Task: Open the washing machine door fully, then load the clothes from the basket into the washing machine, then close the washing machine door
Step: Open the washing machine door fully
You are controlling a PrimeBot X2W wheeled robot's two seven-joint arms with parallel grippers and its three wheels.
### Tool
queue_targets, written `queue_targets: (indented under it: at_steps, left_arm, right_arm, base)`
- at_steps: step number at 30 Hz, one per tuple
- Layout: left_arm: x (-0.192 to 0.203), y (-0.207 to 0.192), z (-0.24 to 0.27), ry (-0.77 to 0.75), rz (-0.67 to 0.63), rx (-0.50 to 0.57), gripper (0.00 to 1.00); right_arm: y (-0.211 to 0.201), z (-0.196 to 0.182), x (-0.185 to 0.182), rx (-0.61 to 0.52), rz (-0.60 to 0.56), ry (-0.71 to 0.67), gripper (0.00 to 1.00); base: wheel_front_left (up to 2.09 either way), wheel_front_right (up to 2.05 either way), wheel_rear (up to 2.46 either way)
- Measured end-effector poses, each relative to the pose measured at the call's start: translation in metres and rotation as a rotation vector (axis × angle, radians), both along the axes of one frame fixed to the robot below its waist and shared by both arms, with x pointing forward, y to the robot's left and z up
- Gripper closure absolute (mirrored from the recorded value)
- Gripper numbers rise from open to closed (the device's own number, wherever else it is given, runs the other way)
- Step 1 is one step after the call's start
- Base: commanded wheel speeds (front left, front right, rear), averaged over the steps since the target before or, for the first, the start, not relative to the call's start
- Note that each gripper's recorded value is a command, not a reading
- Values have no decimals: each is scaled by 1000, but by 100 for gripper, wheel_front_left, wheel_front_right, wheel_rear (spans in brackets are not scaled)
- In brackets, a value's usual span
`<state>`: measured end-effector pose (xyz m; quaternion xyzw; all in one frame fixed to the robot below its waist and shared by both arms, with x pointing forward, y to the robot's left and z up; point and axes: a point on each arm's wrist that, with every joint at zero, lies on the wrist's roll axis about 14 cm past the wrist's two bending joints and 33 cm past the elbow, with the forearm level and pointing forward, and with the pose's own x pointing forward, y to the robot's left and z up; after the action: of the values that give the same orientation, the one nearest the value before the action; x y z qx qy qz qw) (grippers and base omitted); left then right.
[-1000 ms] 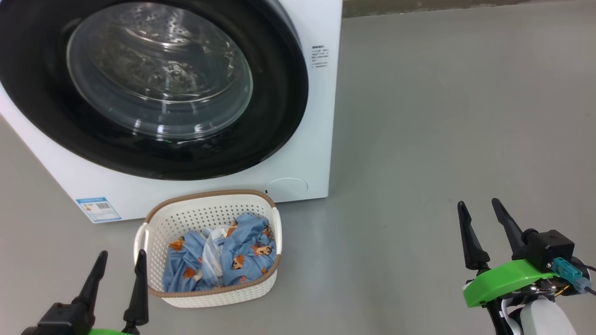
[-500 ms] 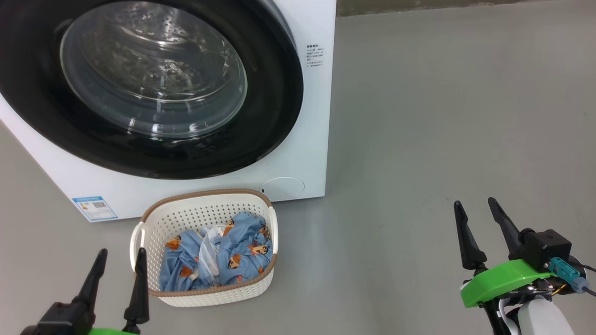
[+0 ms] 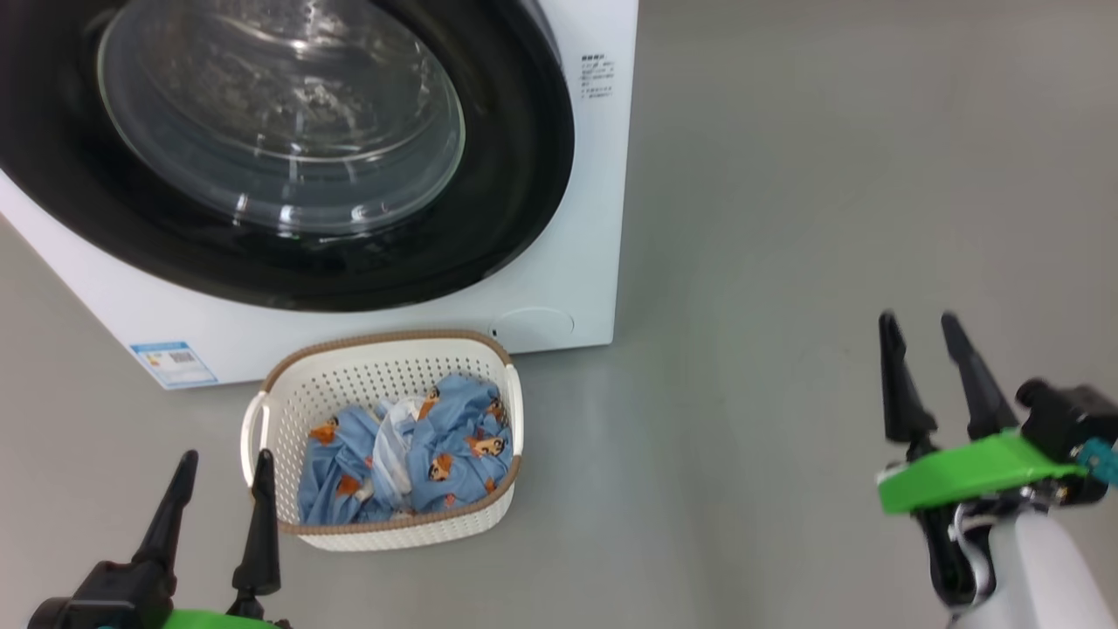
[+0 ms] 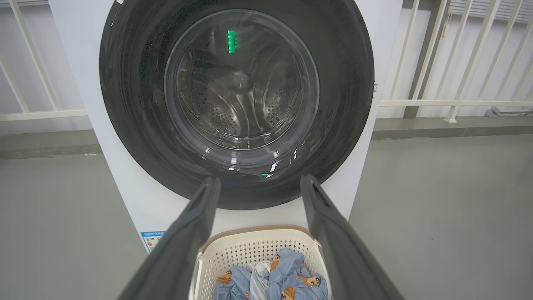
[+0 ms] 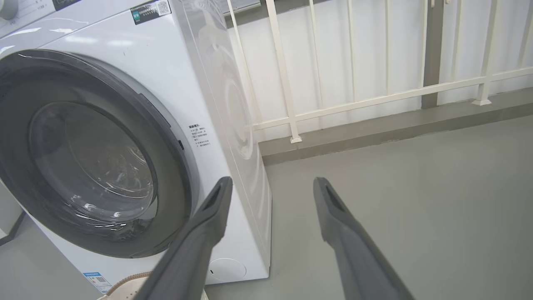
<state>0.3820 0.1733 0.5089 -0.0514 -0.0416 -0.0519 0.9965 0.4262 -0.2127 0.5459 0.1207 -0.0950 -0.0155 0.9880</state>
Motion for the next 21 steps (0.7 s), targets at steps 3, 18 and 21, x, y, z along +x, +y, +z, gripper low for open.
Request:
queue_targets:
  at_steps: [3, 18, 21]
  left_arm:
    - [2, 0, -1, 1, 7, 0, 0]
    - [18, -10, -26, 70, 2, -33, 0]
    - [22, -10, -33, 86, 6, -39, 0]
  right_arm:
    - [0, 11, 11, 43, 2, -36, 0]
    - [-15, 48, 90, 608, 29, -165, 0]
    - [-9, 42, 110, 703, 56, -134, 9]
  base:
    - [0, 0, 0]
    - [0, 0, 0]
    - [0, 0, 0]
